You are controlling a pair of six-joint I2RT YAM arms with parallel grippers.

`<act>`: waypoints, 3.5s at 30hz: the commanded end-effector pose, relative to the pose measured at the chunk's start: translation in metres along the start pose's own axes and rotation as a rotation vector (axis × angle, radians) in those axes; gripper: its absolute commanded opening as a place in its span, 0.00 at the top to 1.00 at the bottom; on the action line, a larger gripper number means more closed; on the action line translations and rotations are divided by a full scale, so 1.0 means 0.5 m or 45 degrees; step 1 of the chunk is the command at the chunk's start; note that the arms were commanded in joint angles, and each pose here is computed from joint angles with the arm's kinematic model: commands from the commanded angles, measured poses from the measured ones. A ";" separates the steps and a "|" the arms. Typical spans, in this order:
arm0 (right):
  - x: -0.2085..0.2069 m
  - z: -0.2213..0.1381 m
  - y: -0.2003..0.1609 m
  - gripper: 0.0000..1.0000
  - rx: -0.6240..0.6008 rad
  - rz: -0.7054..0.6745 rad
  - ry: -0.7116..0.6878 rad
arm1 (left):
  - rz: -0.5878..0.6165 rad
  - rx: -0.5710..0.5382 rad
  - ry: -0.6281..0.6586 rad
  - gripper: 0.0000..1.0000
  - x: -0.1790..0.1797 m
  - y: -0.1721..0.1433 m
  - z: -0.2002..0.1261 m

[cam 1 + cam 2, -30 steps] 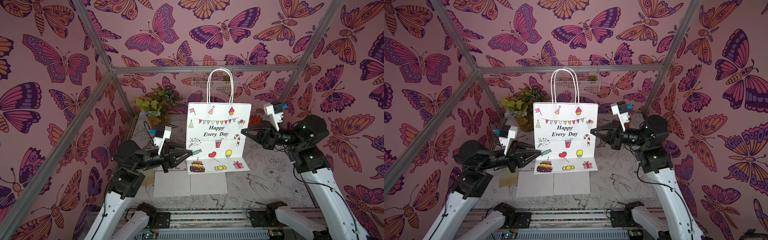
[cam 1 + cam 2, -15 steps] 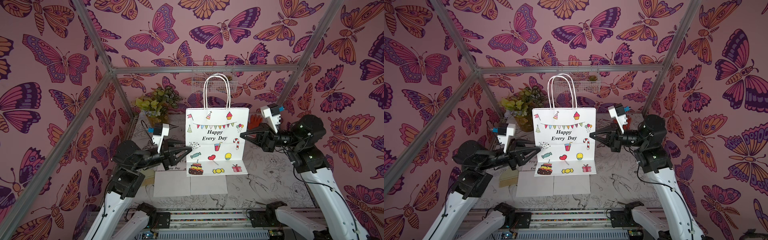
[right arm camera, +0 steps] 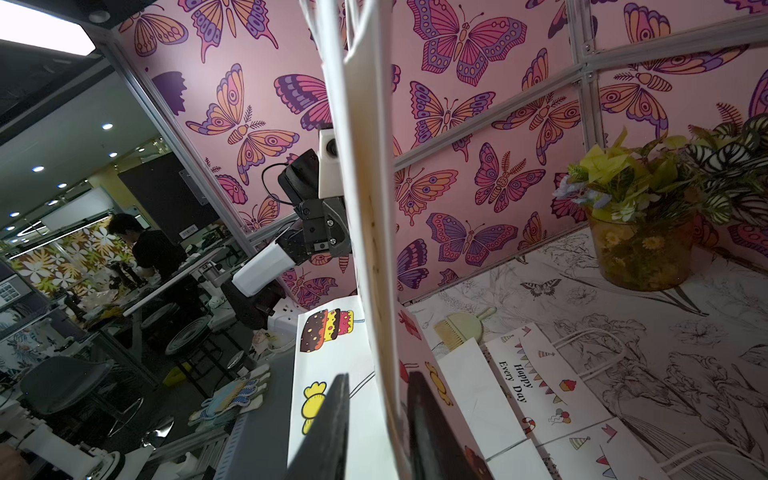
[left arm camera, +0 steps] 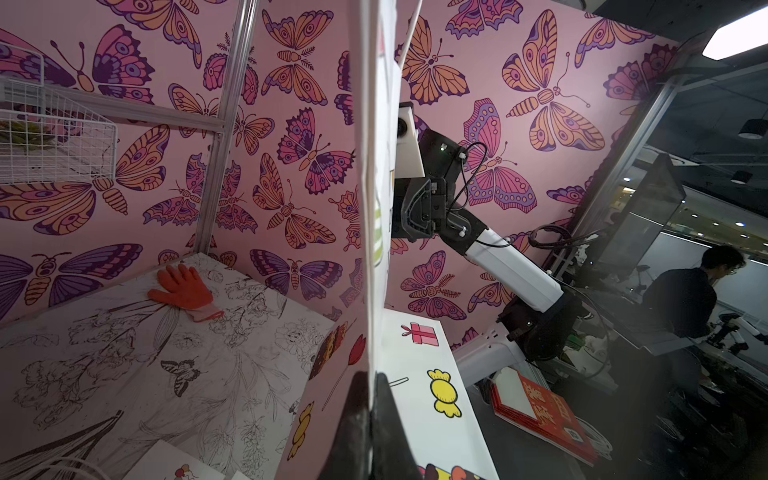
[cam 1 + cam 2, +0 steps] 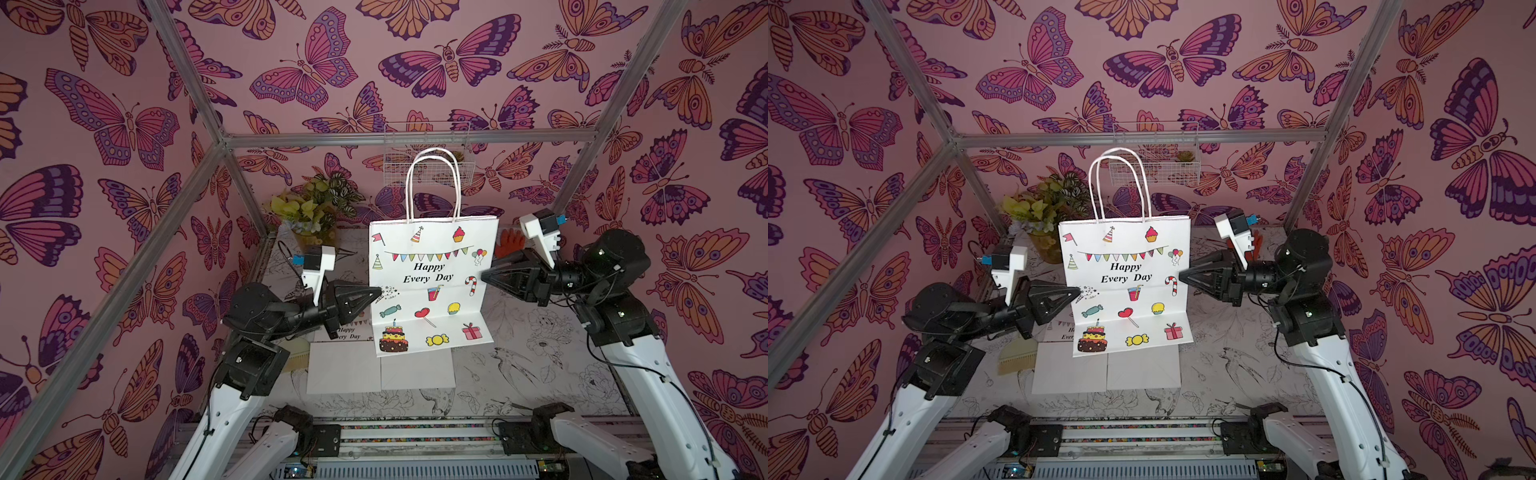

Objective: Put away the paper bag
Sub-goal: Press the paper bag.

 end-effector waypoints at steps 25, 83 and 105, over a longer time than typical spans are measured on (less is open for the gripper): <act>0.017 0.004 0.015 1.00 -0.013 -0.062 0.012 | -0.003 0.083 -0.115 0.67 -0.002 -0.007 0.001; 0.021 0.007 0.012 1.00 0.011 -0.055 0.002 | 0.017 0.117 -0.037 1.00 -0.015 -0.012 -0.013; 0.019 0.020 -0.021 0.86 0.102 -0.012 0.176 | 0.041 -0.010 -0.001 1.00 -0.015 0.008 -0.012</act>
Point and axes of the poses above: each gripper's point midway between its finger pads, its own z axis out along the fingers, its own x axis along the line the jaws close on, y = z × x, the point moved 10 cm from there along -z, back along the fingers, and after that the axes turned 7 degrees about -z, right-handed, at the moved point
